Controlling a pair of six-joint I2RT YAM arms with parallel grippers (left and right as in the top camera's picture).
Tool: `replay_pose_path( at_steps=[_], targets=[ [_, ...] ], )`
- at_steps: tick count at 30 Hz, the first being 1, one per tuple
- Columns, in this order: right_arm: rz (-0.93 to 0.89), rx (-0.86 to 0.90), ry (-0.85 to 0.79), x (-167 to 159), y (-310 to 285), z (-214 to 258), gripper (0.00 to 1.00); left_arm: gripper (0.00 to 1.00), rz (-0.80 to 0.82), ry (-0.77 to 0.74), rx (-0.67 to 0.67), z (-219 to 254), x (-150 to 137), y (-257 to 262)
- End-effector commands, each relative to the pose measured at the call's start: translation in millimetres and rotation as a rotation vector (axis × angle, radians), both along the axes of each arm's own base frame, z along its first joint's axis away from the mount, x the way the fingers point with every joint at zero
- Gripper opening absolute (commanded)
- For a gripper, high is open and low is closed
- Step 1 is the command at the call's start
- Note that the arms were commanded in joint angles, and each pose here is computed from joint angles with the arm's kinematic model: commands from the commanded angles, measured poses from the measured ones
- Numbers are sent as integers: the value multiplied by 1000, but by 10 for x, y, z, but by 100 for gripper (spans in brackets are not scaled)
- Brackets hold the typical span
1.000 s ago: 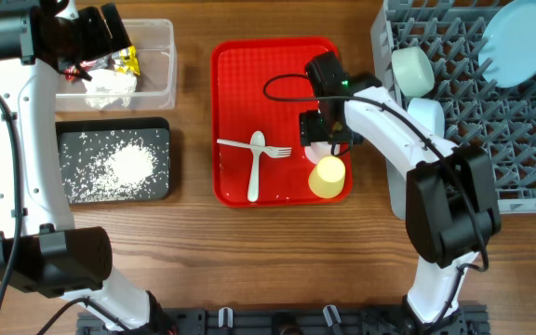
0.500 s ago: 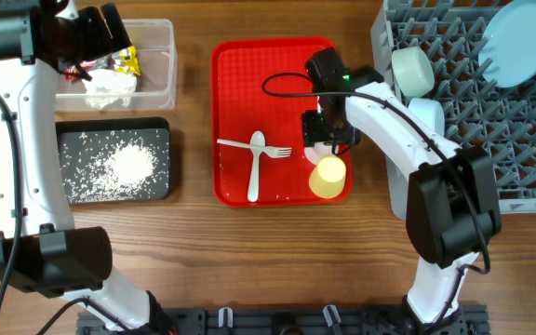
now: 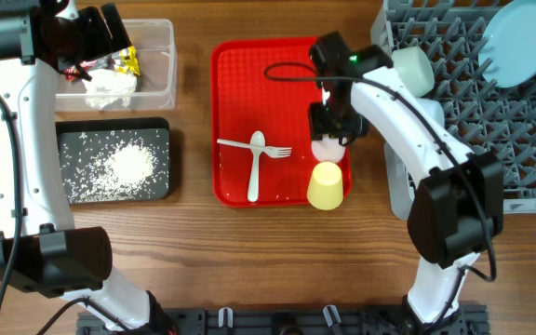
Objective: Sort waste into correct bins and load items into the dishwasher rack
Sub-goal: 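Grasp the white cup with the right gripper, then place the white cup upside down in the rack with the right gripper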
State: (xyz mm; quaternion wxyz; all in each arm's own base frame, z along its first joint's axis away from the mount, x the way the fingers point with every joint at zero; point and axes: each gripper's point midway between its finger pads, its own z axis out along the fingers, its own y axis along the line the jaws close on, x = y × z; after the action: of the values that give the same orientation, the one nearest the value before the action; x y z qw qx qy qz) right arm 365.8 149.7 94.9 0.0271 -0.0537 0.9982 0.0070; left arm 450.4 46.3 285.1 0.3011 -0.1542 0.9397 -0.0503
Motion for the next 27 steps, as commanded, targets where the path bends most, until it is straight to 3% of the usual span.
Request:
replay_pose_path(
  at_steps=[1,8,14,21,27],
  targets=[
    [20,19,-103,120,-63,469,56,100,-6,13,8,-56,6,30],
    [-65,38,-218,-23,-652,1227,56,100,-6,13,8,-56,6,30],
    [-323,21,-349,-281,-1655,1780,56,100,-6,13,8,-56,6,30],
    [-560,-26,-354,-362,-2524,1606,56,100,-6,13,8,-56,6,30],
    [-647,-43,-399,-265,-2896,1393,55,100,-6,13,8,-56,6,30]
  ],
)
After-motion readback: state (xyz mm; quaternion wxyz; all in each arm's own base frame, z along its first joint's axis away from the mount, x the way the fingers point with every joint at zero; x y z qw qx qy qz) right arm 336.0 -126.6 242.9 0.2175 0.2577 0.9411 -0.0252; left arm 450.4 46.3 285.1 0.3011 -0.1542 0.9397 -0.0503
